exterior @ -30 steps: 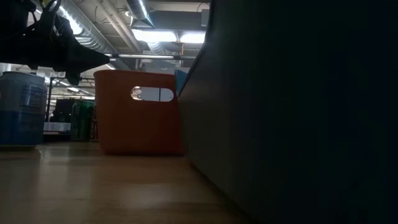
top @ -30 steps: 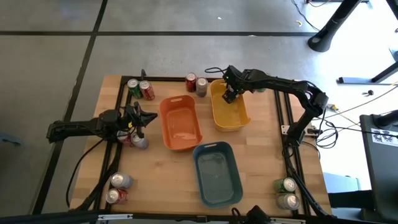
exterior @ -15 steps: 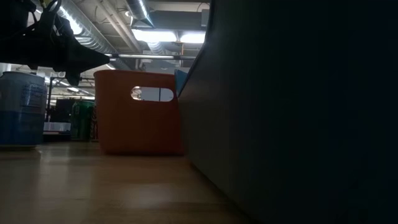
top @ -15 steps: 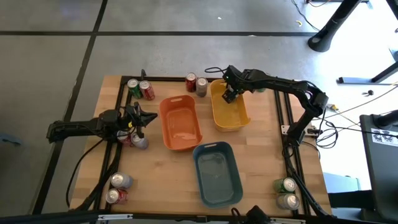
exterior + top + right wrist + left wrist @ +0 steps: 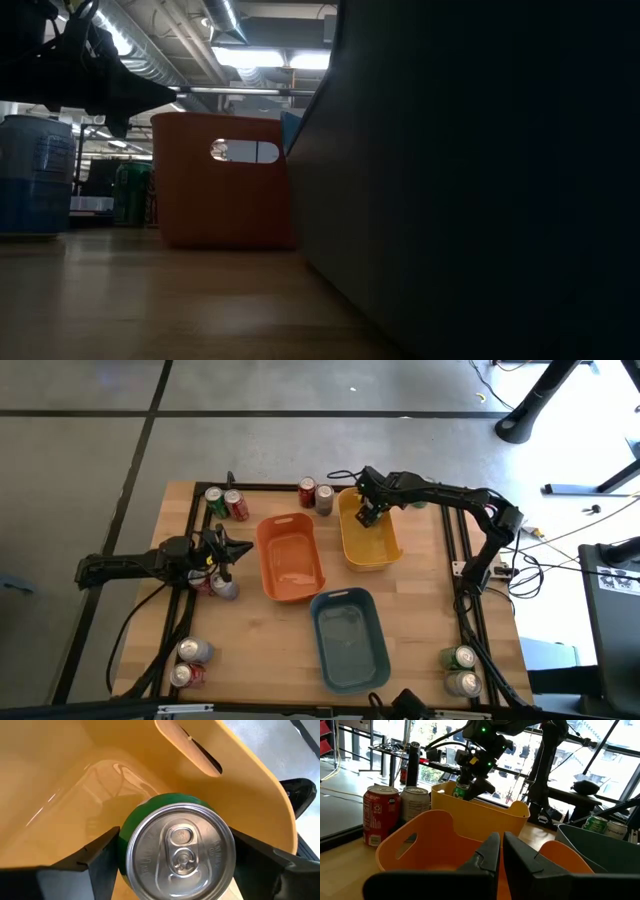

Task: Sort soda cans
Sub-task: Put the green soda can into the yellow bin

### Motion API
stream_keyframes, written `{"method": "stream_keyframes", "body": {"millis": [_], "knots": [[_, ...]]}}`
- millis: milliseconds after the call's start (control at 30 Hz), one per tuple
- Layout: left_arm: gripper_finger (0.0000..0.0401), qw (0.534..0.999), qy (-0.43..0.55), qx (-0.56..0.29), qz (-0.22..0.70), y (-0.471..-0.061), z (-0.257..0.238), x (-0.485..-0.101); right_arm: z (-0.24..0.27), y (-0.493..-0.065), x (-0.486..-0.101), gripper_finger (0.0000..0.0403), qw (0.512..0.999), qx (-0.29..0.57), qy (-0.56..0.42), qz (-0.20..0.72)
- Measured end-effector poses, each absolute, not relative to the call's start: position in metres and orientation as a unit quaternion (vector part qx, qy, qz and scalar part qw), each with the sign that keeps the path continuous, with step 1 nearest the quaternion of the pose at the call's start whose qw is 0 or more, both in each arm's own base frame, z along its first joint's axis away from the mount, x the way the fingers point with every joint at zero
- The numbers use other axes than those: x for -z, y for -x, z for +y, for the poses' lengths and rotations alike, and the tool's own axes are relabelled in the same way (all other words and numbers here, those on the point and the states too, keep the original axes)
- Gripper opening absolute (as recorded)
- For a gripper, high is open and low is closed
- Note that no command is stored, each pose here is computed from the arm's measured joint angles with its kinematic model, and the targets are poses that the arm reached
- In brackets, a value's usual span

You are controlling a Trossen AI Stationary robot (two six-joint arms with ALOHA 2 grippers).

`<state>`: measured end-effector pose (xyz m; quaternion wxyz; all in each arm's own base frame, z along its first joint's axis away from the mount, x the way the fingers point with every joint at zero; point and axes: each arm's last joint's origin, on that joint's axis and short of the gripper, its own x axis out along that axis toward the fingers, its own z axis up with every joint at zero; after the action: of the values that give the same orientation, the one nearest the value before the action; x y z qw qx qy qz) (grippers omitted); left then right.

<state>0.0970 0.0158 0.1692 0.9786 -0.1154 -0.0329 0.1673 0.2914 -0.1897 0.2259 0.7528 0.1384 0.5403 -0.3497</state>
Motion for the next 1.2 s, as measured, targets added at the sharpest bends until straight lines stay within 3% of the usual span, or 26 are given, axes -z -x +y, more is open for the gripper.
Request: {"method": "stream_keyframes", "body": {"millis": [367,600,867,1200], "knots": [[0.0015,0.979,0.114,-0.167,-0.032,-0.097,0.016,-0.169,-0.191,-0.289,-0.224,0.0395,0.739,0.367,-0.111,0.554],[0.0015,0.979,0.116,-0.167,-0.033,-0.097,0.016,-0.169,-0.191,-0.290,-0.231,0.0383,0.736,0.369,-0.110,0.557],[0.0015,0.978,0.116,-0.167,-0.033,-0.097,0.016,-0.169,-0.193,-0.292,-0.266,0.0381,0.728,0.381,-0.100,0.561],[0.0015,0.978,0.117,-0.167,-0.033,-0.097,0.016,-0.169,-0.203,-0.269,-0.288,0.0381,0.653,0.444,-0.065,0.610]]}}
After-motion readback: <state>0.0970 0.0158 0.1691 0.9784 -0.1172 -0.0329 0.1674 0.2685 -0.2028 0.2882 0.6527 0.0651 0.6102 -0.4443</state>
